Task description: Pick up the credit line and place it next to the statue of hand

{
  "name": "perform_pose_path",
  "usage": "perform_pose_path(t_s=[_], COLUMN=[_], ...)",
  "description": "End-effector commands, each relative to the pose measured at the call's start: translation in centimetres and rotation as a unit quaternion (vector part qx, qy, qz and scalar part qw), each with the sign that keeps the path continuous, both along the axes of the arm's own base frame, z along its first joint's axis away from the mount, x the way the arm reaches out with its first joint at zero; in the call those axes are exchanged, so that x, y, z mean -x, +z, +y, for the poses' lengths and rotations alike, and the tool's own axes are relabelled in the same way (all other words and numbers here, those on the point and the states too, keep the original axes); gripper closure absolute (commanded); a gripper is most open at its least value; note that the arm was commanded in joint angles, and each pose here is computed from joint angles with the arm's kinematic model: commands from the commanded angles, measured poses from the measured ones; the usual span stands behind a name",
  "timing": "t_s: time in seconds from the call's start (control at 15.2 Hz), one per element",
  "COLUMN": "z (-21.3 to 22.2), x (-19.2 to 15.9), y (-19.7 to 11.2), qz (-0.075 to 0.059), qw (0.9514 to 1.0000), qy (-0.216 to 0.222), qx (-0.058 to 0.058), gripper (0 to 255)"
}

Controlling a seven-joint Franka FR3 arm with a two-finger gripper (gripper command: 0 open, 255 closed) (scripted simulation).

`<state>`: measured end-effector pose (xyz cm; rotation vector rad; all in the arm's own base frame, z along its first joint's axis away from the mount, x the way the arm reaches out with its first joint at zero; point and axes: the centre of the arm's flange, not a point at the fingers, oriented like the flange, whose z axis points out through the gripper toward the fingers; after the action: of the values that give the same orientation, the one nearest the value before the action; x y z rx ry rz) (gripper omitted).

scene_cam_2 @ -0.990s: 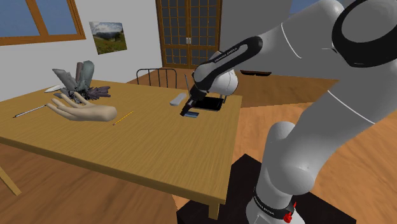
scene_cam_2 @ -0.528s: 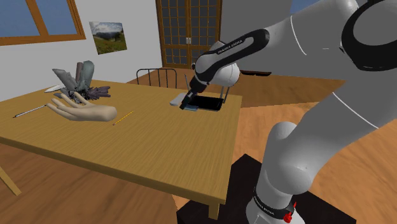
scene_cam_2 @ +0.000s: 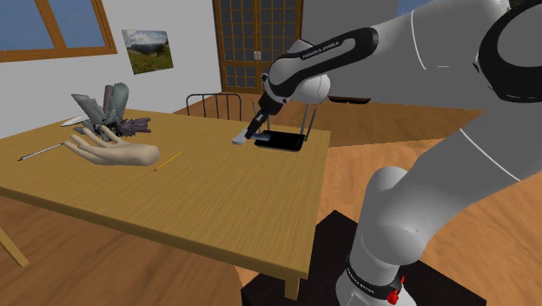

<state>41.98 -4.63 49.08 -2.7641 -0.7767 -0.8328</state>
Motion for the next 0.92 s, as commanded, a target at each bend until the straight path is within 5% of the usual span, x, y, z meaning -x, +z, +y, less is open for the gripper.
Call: perform_pose_path(t_s=[0.0, 0.26, 0.86], z=[0.1, 0.1, 10.7], x=[0.1, 0.1, -5.3], y=[1.1, 3.1, 3.1], qz=[0.000, 0.000, 0.000], qw=[1.0000, 1.0000, 1.0000], qy=[0.000, 0.000, 0.000], qx=[0.000, 0.000, 0.000], gripper=[255, 255, 255])
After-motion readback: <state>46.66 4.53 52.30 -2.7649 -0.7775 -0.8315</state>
